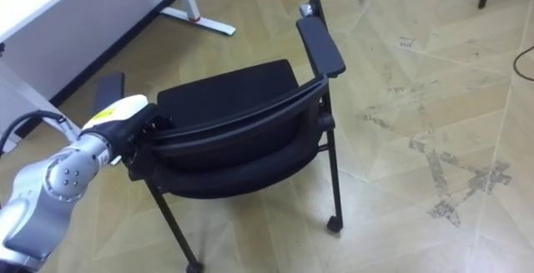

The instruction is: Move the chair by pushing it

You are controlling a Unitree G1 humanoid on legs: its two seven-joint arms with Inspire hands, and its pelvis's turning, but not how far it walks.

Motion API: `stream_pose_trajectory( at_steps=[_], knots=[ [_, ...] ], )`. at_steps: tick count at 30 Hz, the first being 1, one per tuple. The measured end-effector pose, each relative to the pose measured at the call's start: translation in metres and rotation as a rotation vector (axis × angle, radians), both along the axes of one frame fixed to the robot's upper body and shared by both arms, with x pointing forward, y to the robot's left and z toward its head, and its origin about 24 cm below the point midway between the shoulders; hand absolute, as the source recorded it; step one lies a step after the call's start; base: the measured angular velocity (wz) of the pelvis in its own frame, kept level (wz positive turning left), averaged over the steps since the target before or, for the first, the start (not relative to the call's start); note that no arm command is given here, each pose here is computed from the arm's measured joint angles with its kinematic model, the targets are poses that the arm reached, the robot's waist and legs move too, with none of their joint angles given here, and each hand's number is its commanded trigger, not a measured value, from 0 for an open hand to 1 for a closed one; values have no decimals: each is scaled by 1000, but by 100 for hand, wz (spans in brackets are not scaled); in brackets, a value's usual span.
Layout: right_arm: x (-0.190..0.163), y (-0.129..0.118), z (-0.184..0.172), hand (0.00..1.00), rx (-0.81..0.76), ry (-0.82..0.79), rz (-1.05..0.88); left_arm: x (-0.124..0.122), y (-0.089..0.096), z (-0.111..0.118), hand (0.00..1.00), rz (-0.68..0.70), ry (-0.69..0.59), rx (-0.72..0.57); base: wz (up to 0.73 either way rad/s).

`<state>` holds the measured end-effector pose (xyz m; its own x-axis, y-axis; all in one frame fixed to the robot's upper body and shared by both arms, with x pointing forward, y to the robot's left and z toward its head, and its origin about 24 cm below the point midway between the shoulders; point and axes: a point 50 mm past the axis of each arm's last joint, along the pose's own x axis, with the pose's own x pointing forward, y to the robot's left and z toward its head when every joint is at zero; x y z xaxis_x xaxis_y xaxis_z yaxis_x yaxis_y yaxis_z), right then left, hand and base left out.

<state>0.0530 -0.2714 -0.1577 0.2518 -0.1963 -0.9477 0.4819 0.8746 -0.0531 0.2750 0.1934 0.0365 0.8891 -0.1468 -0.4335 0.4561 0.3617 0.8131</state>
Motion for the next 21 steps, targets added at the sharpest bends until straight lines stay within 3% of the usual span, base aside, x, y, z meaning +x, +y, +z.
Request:
stream_pose_trajectory(
  at_steps=[13, 17, 21],
  knots=[
    [-34, -16, 2, 0, -61, 41, -280, 0, 8, -3, 100, 27, -9, 31, -2],
    [-34, -46, 19, 0, -283, 5, -459, -2, 21, -7, 100, 57, -1, 32, -11],
    [19, -96, 89, 0, -674, -303, -610, -3, 30, -5, 100, 69, -22, 57, -18]
  ],
)
